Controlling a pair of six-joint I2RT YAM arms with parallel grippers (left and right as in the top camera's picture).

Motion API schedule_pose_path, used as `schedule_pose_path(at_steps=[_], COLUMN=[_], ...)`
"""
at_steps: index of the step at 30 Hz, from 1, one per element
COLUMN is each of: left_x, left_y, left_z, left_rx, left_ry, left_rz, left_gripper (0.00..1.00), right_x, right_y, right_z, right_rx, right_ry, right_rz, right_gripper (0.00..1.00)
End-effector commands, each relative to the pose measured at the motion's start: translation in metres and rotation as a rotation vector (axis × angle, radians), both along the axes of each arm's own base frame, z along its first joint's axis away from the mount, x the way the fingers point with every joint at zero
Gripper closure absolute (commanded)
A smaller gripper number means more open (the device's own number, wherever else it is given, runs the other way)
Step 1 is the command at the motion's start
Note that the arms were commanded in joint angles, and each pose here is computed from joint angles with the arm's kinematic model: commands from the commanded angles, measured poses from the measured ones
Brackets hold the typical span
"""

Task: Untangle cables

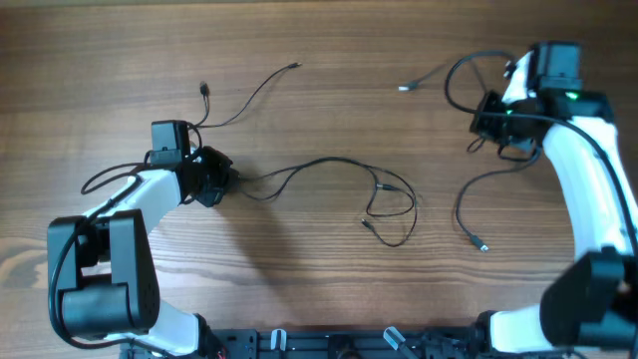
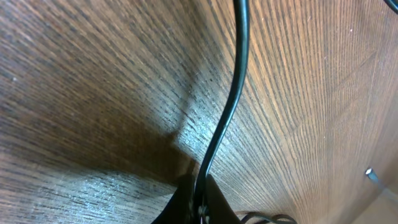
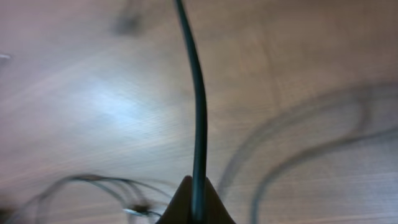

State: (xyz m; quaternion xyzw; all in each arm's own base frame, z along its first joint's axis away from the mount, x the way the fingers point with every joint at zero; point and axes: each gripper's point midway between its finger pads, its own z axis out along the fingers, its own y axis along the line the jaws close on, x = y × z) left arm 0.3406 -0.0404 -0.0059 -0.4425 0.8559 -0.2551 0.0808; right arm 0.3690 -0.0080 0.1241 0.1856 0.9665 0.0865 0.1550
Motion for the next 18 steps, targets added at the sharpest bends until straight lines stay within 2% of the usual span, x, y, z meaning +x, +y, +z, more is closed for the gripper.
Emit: schedule_pose_path(at_steps=[1, 9, 13, 15, 16, 17, 18], left_x=[-0.029, -0.028, -0.028, -0.028, -0.027, -0.028, -0.028], left_y=[0.018, 0.019, 0.021, 0.023, 0.025, 0.025, 0.025], left_z=[-0.034, -0.034, -0.035, -0.035, -0.036, -0.036, -0.036], left_rx=[0.121, 0.128, 0.138, 0.154, 0.161, 0.164, 0.164], left_ry=[0.125, 0.124, 0.122, 0.123, 0.124, 0.124, 0.124], left_rz=[0.024, 0.027, 0.030, 0.035, 0.037, 0.038, 0.038], left_gripper=[0.94, 0.91, 0.91, 0.90, 0.90, 0.90, 0.90], right_x=[-0.021, -0.048, -0.079, -0.090, -0.095, -0.100, -0.103], right_y=[-0.026, -0.025, -0.021, -0.014, -0.011, -0.010, -0.010], right_z=[-0.033, -0.054, -0.092, -0.112, -0.119, -0.125, -0.130], right_rx=[-0.108, -0.113, -0.102, -0.070, -0.053, -0.049, -0.050], right_ry=[0.176, 0.307, 0.389, 0.397, 0.403, 0.410, 0.409], right_rz=[-0.151, -0.140, -0.164, -0.158, -0.156, -0.155, -0.155], right_gripper=[0.95, 0.94, 0.89, 0.74, 0.56, 0.46, 0.41])
